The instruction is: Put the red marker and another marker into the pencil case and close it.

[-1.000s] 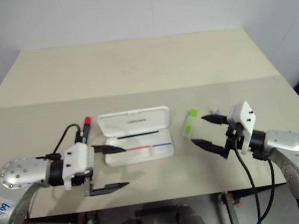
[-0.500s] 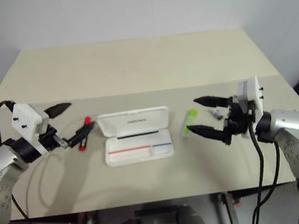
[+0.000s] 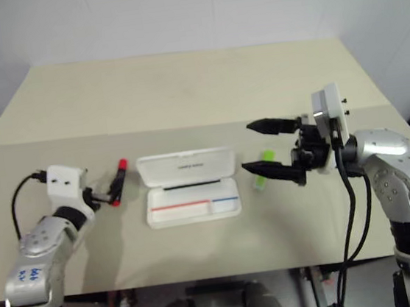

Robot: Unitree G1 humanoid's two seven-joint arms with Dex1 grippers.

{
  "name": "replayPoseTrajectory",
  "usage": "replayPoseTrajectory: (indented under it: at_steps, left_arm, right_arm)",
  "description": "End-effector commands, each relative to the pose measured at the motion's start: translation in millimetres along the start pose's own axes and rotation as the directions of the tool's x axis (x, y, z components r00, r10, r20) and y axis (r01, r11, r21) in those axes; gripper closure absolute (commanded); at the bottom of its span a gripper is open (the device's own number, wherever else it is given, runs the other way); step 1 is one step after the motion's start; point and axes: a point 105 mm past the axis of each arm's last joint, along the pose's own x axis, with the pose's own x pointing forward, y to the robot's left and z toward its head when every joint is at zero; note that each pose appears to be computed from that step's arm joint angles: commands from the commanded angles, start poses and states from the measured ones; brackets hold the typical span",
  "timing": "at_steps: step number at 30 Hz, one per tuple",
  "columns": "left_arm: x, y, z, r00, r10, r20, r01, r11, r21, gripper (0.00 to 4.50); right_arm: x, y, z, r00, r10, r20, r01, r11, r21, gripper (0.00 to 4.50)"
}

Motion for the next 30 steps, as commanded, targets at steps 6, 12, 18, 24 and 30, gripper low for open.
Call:
replayPoseTrajectory:
  at_steps: [6, 12, 18, 24, 30]
  left_arm:
    - [17, -1, -9, 1.0, -0.02, -0.023, 0.018, 0.995, -0.097, 0.03]
    - [22, -16, -17, 0.987, -0.131, -0.087, 0.114, 0.977, -0.183, 0.03]
    - [26, -20, -13, 0.982, -0.163, -0.095, 0.139, 0.964, -0.225, 1.63]
    - [28, -13, -4, 0.988, -0.139, -0.073, 0.12, 0.968, -0.219, 3.66]
    - [27, 2, 8, 0.995, -0.088, -0.049, 0.076, 0.977, -0.201, 3.91]
  right_arm:
    - [-7, 5, 2, 0.999, -0.028, -0.021, 0.027, 0.999, -0.036, 0.0]
    - [-10, 8, 1, 0.998, -0.048, -0.029, 0.047, 0.998, -0.036, 0.0]
    - [-12, 7, 1, 0.997, -0.068, -0.037, 0.066, 0.997, -0.039, 0.0]
    - [-13, 6, 1, 0.996, -0.082, -0.037, 0.08, 0.996, -0.046, 0.0]
    - [-12, 4, 2, 0.996, -0.087, -0.036, 0.085, 0.995, -0.048, 0.0]
